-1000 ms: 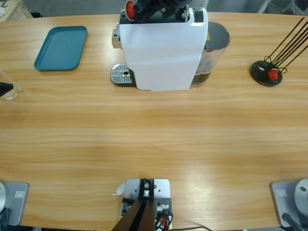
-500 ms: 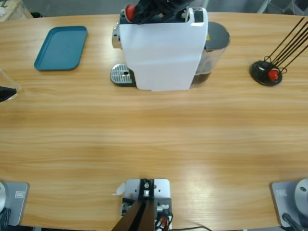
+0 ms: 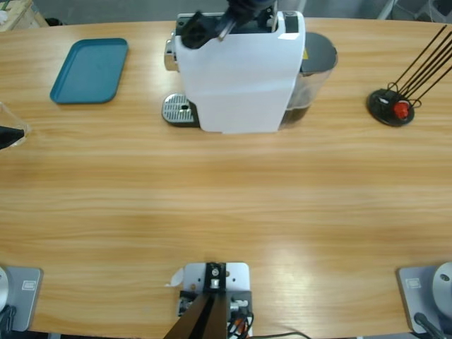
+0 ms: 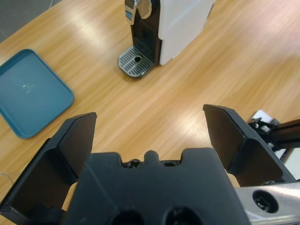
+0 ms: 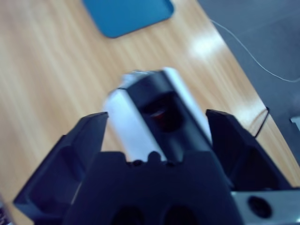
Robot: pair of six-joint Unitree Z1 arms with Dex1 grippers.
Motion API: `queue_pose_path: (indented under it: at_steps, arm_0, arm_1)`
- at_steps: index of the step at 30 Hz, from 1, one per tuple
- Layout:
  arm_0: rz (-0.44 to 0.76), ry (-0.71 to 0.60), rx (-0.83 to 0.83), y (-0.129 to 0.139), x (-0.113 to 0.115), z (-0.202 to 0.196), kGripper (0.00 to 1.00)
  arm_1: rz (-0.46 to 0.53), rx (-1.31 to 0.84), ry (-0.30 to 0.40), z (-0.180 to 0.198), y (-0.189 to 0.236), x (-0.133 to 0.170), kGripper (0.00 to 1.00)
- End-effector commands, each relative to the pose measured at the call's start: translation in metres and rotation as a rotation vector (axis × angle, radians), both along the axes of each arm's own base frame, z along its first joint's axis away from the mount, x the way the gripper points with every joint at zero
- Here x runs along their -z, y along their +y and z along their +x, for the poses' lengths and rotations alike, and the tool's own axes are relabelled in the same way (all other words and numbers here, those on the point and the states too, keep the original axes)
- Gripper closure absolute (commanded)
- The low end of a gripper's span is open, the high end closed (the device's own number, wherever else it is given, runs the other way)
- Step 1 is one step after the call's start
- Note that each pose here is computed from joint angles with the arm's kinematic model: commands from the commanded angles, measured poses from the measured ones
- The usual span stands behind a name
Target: Pour coffee
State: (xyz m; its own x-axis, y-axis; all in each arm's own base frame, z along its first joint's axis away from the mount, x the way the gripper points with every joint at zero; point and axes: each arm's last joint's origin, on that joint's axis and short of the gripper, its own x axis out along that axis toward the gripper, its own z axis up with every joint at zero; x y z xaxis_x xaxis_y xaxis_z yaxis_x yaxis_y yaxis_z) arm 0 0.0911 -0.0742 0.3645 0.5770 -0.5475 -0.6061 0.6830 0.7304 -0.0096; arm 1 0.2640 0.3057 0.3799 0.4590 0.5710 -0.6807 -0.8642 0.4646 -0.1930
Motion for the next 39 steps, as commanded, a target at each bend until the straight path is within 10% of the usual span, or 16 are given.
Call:
queue_pose_path:
  at_steps: [1,7,13,22,28,29,32,39]
  arm_0:
    - [0.001,0.009,-0.013,0.0,0.008,0.0,0.004]
    - [0.036,-0.004,-0.063,0.0,0.007,0.004,0.004]
    - [0.128,-0.016,-0.194,0.009,0.009,0.005,0.013]
    - [0.253,0.019,-0.647,0.054,0.003,0.002,0.009]
    - [0.192,0.013,-0.654,0.053,0.002,0.003,0.009]
    - [0.175,0.009,-0.646,0.053,0.003,0.001,0.009]
    - [0.054,-0.027,-0.57,0.052,0.01,-0.009,0.009]
    - [0.052,-0.016,-0.494,0.052,0.025,-0.019,0.009]
  arm_1:
    - [0.093,-0.033,-0.012,-0.069,-0.022,-0.074,0.002]
    - [0.17,0.272,0.187,-0.107,-0.076,-0.076,0.082]
    - [0.135,0.675,0.191,-0.123,-0.119,-0.046,0.035]
    - [0.099,0.774,0.272,-0.135,-0.137,-0.01,0.005]
    - [0.105,0.8,0.259,-0.139,-0.148,-0.001,0.016]
    - [0.12,0.799,0.25,-0.136,-0.152,-0.002,0.092]
    - [0.193,0.814,0.216,-0.118,-0.166,-0.017,0.961]
    - [0.282,0.851,0.194,-0.081,-0.151,-0.036,0.943]
